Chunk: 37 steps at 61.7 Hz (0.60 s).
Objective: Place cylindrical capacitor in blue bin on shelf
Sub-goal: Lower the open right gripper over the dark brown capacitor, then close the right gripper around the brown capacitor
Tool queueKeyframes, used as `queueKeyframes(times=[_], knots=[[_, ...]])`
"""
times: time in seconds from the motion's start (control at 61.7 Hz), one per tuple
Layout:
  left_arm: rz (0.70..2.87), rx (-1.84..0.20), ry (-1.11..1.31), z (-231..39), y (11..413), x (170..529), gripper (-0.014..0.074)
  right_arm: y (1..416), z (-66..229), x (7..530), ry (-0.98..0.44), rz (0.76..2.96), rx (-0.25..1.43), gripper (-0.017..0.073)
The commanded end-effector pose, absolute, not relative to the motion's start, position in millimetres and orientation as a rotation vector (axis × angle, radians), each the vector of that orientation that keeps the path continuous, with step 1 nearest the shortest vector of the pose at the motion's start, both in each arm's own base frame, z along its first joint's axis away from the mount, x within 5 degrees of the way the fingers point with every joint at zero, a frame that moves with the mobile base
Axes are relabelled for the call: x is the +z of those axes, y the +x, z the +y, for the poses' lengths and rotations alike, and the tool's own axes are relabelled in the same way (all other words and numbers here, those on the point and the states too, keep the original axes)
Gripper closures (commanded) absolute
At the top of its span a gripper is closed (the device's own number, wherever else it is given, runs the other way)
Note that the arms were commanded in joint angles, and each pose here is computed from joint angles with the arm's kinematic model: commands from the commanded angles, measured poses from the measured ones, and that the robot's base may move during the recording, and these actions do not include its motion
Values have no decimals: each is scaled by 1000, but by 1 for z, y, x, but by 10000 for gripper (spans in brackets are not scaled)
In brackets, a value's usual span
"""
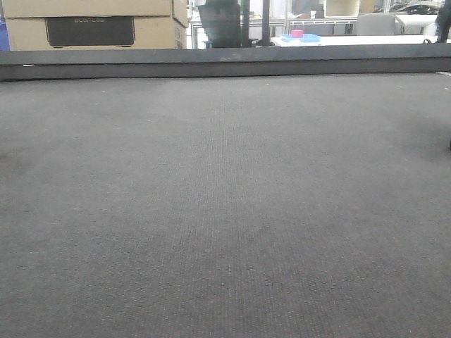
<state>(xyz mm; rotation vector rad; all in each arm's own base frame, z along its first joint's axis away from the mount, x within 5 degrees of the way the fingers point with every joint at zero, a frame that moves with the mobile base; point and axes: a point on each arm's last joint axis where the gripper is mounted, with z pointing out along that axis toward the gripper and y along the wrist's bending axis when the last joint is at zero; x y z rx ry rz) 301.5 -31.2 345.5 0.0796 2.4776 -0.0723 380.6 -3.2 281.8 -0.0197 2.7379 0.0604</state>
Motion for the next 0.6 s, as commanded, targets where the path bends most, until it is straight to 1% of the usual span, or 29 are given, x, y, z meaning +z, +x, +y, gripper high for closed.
queueKeyframes(times=[0.0, 0.049, 0.13, 0.243, 0.486, 0.584], knots=[[2471, -88, 65, -32, 302, 348, 704, 393, -8, 277, -27, 2730, 21, 394], [2471, -88, 65, -32, 302, 348, 704, 400, -9, 270, -35, 2730, 2, 338], [2485, -93, 63, -32, 301, 347, 704, 409, -10, 263, -35, 2737, 2, 270], [2508, -97, 63, -32, 299, 346, 704, 419, -10, 253, -35, 2759, 3, 209], [2518, -119, 54, -33, 298, 346, 704, 431, -24, 229, 11, 2802, -1, 201], [2518, -139, 47, -35, 298, 346, 704, 430, -31, 221, 61, 2846, 38, 201]])
